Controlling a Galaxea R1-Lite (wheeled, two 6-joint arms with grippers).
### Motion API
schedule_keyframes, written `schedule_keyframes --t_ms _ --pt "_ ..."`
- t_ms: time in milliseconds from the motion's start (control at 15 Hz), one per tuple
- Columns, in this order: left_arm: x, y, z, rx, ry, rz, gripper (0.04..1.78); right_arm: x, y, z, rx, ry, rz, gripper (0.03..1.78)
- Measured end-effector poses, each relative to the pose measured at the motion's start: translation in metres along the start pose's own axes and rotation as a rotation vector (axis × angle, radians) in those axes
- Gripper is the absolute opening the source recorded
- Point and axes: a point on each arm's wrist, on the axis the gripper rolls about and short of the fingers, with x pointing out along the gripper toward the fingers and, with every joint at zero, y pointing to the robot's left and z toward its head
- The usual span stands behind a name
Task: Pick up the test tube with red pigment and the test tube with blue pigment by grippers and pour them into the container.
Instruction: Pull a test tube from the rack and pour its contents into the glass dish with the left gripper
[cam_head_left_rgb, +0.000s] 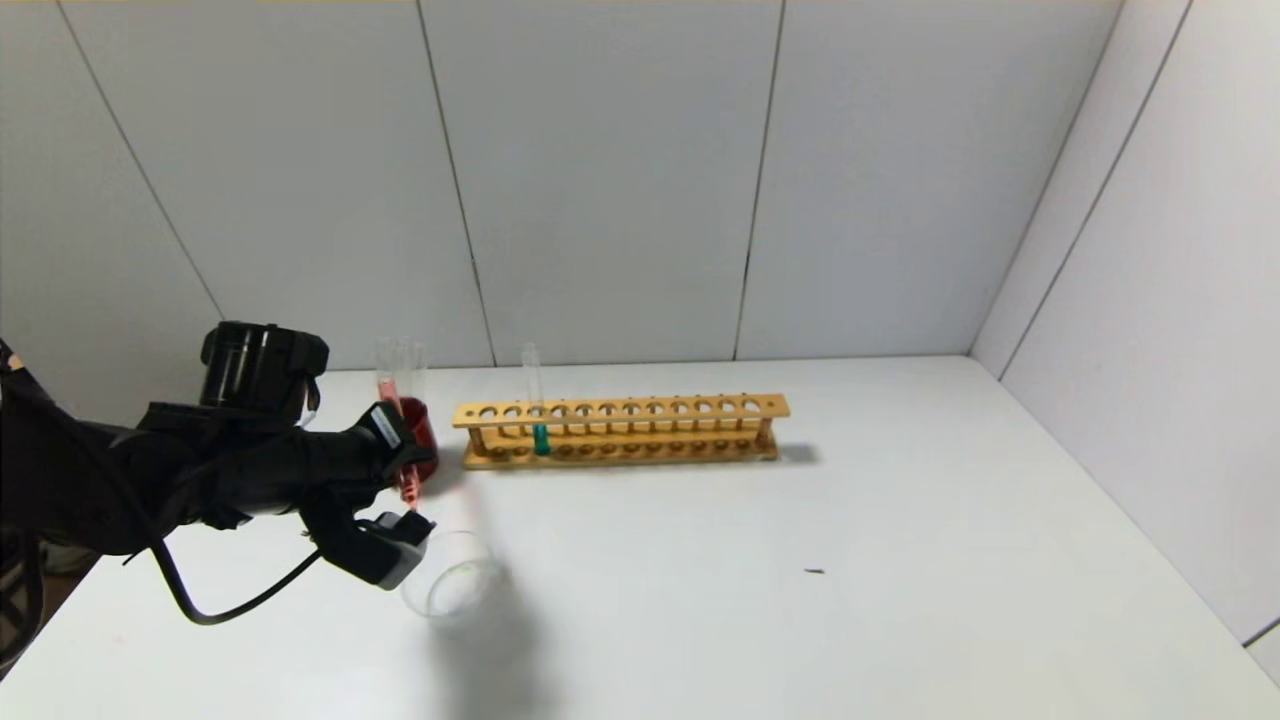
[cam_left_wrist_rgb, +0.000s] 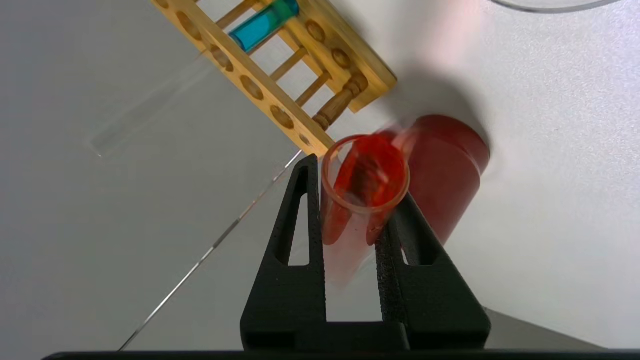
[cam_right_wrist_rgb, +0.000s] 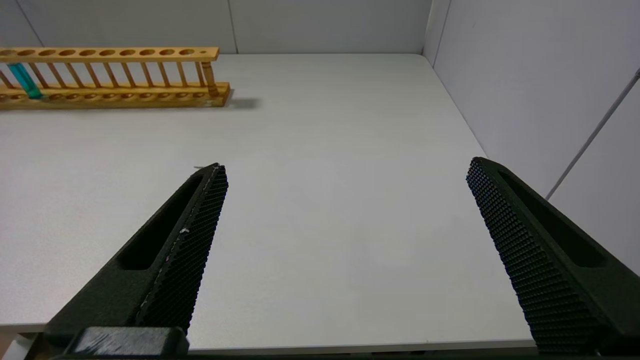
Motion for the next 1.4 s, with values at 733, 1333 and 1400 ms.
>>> schedule_keyframes --t_ms 733,1333,1400 --pt "0.019 -0.004 -0.006 0.039 0.015 -0.002 0.33 0.0 0.0 0.0 0.0 0.0 0.0 1.75" --pt "0.007 0.002 -0.006 0.152 0.039 0.019 0.33 0.0 0.0 0.0 0.0 0.0 0.0 1.75" --pt "0.005 0.003 -0.007 0.164 0.045 0.02 0.33 0.0 0.0 0.0 -0.001 0.0 0.0 1.75"
